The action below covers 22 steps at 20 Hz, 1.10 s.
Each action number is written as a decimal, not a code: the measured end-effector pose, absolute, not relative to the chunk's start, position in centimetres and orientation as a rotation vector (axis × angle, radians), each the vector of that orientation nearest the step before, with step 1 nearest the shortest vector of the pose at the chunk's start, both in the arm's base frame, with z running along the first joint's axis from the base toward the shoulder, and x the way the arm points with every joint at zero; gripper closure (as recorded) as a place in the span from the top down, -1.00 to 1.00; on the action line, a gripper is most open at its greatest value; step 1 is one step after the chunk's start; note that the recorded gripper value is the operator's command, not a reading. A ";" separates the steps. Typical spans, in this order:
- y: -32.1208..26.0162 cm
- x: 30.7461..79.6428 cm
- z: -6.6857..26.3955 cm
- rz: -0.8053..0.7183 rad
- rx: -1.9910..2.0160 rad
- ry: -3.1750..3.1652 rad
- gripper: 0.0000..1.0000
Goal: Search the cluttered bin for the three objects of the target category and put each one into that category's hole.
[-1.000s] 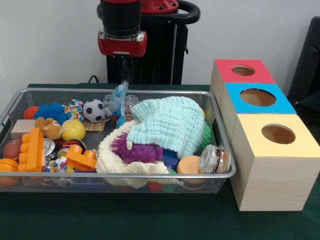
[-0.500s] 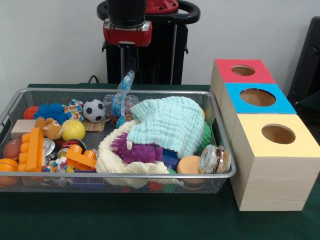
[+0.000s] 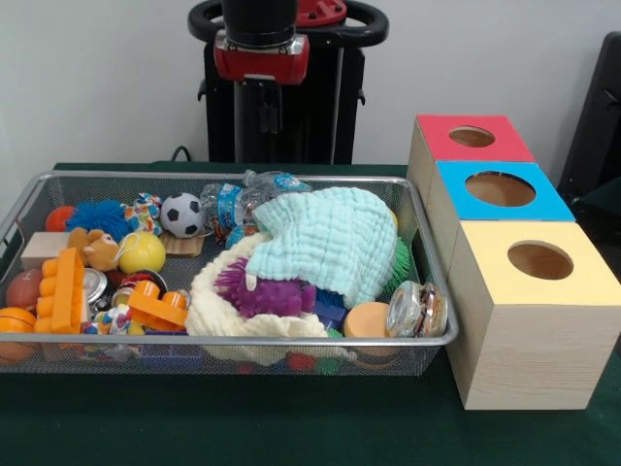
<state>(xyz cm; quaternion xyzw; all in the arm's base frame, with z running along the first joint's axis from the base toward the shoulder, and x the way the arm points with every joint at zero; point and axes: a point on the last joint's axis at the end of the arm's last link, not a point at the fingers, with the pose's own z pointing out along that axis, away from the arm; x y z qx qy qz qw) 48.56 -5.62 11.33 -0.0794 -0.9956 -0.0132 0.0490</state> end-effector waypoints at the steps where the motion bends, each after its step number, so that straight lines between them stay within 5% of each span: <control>1: -5.3 48.6 11.4 -0.040 -0.240 -3.033 -1.00; 12: -3.2 49.2 11.7 -0.048 -0.257 -3.034 -1.00; 22: -8.1 48.7 6.2 -0.006 -0.412 -3.100 -1.00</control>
